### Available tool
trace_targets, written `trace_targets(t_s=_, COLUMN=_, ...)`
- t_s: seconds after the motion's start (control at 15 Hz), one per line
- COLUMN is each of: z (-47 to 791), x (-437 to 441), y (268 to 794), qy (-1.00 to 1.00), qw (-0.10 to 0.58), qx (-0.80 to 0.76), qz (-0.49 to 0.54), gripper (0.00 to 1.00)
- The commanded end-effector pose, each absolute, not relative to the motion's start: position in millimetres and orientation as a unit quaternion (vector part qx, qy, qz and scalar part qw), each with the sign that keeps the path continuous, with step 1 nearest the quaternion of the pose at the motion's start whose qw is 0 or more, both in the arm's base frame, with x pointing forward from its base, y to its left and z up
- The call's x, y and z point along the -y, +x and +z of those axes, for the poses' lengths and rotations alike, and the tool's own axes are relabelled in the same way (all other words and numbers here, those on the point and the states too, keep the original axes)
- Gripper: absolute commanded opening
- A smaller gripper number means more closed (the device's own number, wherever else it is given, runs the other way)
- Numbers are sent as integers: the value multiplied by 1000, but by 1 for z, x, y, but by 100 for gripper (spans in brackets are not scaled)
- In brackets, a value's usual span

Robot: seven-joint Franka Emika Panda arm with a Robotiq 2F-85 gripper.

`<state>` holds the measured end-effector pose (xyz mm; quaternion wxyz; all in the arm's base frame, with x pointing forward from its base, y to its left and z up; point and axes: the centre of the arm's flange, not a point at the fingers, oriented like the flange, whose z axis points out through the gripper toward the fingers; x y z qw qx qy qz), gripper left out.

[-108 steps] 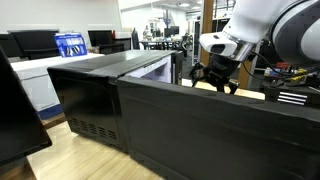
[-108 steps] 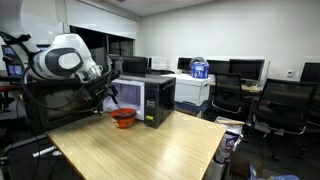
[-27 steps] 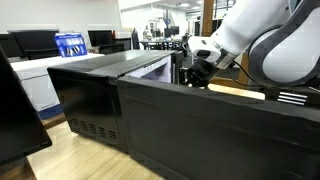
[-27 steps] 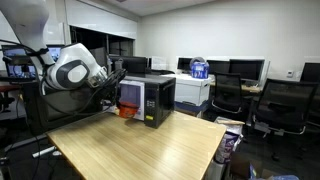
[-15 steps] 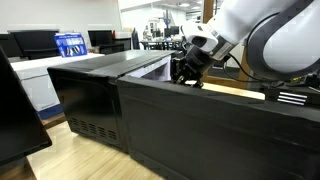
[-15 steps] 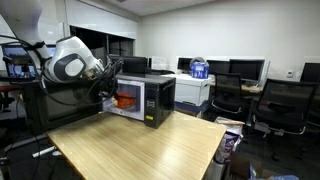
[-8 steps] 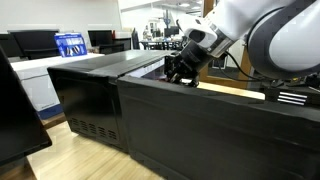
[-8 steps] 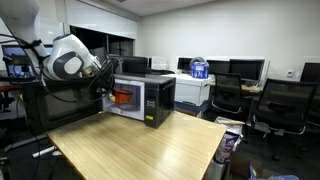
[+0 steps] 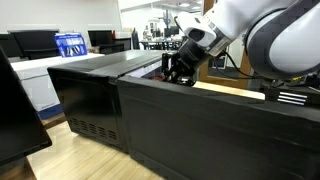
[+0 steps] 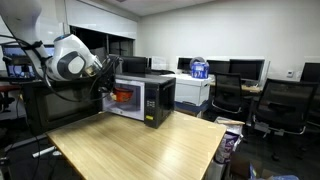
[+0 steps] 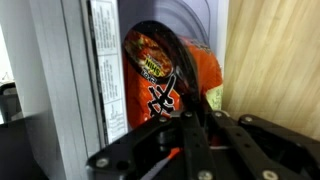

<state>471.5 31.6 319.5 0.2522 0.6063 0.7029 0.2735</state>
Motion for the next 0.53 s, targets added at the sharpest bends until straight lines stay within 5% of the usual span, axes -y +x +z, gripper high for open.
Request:
trace_targets(t_s=0.0, z=292, x=-6, y=481, qy=607, qw=266, qx=-690, qz=290, gripper=4)
trace_targets(t_s=0.47, z=290, x=10, y=492, qy=620, qw=268, qx=-680, qz=287, gripper=4)
